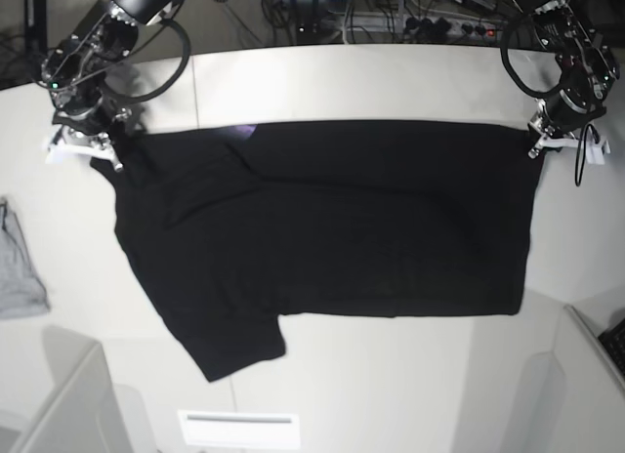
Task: Fold the T-shirt properly
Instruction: 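Drag the shirt by its shoulders toward the robot and release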
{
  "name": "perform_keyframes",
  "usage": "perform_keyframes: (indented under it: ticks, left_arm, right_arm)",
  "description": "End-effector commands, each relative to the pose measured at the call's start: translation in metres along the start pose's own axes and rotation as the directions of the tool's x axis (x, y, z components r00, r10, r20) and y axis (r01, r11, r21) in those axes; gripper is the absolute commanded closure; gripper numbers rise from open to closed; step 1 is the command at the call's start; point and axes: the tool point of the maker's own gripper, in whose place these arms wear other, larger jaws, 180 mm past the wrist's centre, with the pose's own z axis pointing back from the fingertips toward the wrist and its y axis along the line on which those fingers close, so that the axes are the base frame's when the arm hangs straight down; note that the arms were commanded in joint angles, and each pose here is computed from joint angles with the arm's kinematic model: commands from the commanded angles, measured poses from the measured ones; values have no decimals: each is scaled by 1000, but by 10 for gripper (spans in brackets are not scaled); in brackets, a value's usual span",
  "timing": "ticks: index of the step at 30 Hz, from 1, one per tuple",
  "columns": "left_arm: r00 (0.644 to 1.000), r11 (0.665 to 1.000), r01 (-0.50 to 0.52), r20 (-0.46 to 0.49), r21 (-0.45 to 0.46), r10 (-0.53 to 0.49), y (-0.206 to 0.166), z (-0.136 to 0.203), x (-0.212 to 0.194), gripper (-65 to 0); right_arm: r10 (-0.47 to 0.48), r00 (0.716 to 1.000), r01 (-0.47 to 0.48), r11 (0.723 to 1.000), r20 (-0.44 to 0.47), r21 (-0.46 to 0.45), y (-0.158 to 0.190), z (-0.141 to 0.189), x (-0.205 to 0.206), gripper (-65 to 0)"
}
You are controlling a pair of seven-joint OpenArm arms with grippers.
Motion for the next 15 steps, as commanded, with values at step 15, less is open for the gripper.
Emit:
perform_keyframes:
  ticks: [15]
  left_arm:
    - [992, 991, 122, 38, 52, -124, 9, 38, 3, 0]
  right_arm:
    - [16, 999, -16, 1000, 48, 5, -25, 44, -6, 0]
